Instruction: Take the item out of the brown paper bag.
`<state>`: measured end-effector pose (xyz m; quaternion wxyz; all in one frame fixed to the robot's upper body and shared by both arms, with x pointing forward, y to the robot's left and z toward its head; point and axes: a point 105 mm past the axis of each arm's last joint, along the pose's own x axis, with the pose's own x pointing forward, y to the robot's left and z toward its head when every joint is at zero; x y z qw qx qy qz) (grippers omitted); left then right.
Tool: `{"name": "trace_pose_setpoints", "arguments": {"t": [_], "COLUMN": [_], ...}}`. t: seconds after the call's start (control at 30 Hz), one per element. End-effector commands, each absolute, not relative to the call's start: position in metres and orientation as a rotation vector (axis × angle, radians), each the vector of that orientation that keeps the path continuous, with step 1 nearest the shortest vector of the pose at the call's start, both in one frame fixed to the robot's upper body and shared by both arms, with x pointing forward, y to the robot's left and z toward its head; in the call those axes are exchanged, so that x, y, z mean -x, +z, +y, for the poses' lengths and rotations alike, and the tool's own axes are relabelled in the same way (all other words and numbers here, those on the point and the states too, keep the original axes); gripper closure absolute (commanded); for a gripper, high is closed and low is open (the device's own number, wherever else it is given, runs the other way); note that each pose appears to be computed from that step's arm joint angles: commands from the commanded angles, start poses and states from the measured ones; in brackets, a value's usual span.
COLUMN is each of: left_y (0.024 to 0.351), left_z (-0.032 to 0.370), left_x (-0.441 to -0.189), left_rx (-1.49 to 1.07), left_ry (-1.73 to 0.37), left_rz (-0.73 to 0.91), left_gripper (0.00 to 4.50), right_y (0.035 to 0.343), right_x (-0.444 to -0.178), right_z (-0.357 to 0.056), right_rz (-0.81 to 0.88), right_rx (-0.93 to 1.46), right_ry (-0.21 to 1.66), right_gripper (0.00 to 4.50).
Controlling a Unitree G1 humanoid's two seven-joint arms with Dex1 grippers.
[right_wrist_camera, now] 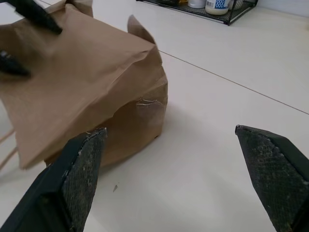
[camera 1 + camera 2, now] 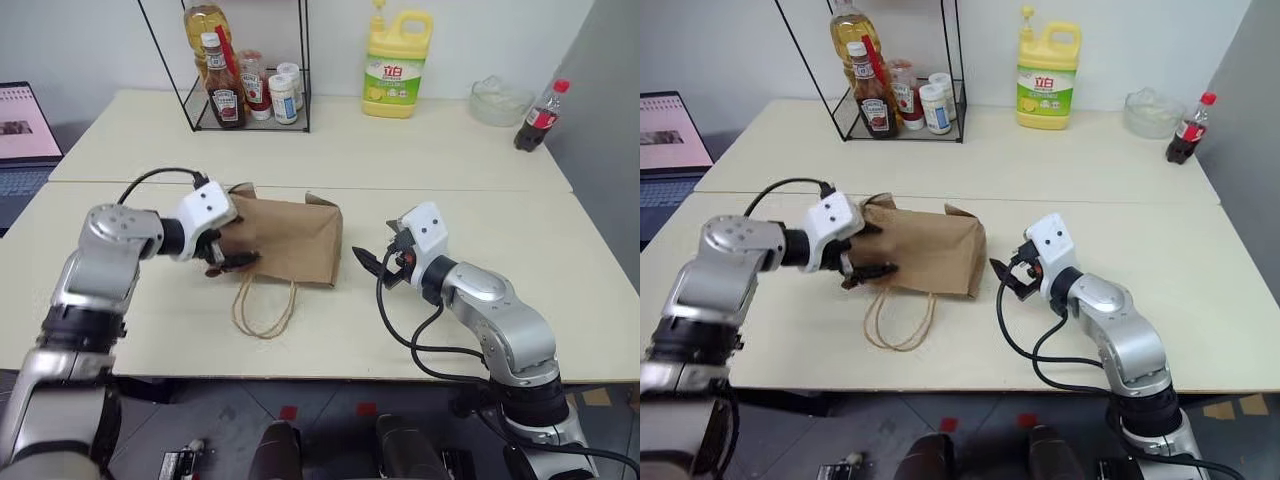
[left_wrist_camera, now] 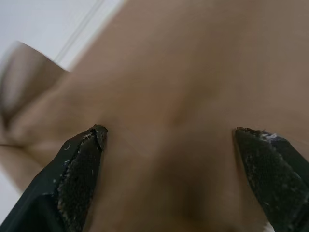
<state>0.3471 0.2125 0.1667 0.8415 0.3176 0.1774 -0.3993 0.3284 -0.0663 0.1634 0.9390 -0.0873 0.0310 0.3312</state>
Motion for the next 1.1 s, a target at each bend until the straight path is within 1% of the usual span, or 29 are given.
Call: {"name": "trace_pose_setpoints", "arguments": {"t": [0.03, 0.23, 0.43, 0.53, 0.6, 0.7, 0.97, 1.07, 1.1], "left_y": [0.196, 0.193, 0.174, 0.166, 0.154, 0.143, 0.134, 0.143, 0.145], "left_z": [0.209, 0.203, 0.209, 0.208, 0.207, 0.204, 0.182, 0.169, 0.167], "left_x": [-0.329, -0.294, -0.274, -0.272, -0.273, -0.282, -0.293, -0.297, -0.296], "left_rx": [-0.789, -1.127, -1.294, -1.321, -1.346, -1.351, -1.298, -1.175, -1.144], "left_ry": [-0.856, -1.084, -1.287, -1.348, -1.390, -1.393, -1.379, -1.354, -1.355], "left_rz": [0.278, 0.194, 0.129, 0.090, 0.087, 0.069, -0.038, -0.060, -0.055], "left_gripper": [0.00, 0.00, 0.00, 0.00, 0.00, 0.00, 0.00, 0.62, 0.93], "right_y": [0.174, 0.165, 0.158, 0.155, 0.153, 0.149, 0.142, 0.132, 0.128], "right_x": [-0.327, -0.324, -0.317, -0.313, -0.311, -0.310, -0.307, -0.299, -0.296], "right_z": [-0.064, -0.065, -0.066, -0.065, -0.063, -0.061, -0.066, -0.073, -0.075], "right_rz": [0.012, 0.019, 0.021, 0.022, 0.023, 0.036, 0.054, 0.068, 0.071], "right_rx": [0.181, 0.234, 0.272, 0.287, 0.290, 0.279, 0.312, 0.398, 0.434], "right_ry": [0.695, 0.763, 0.849, 0.887, 0.906, 0.916, 0.908, 0.939, 0.956], "right_gripper": [0.03, 0.03, 0.03, 0.03, 0.03, 0.03, 0.03, 0.00, 0.00]}}
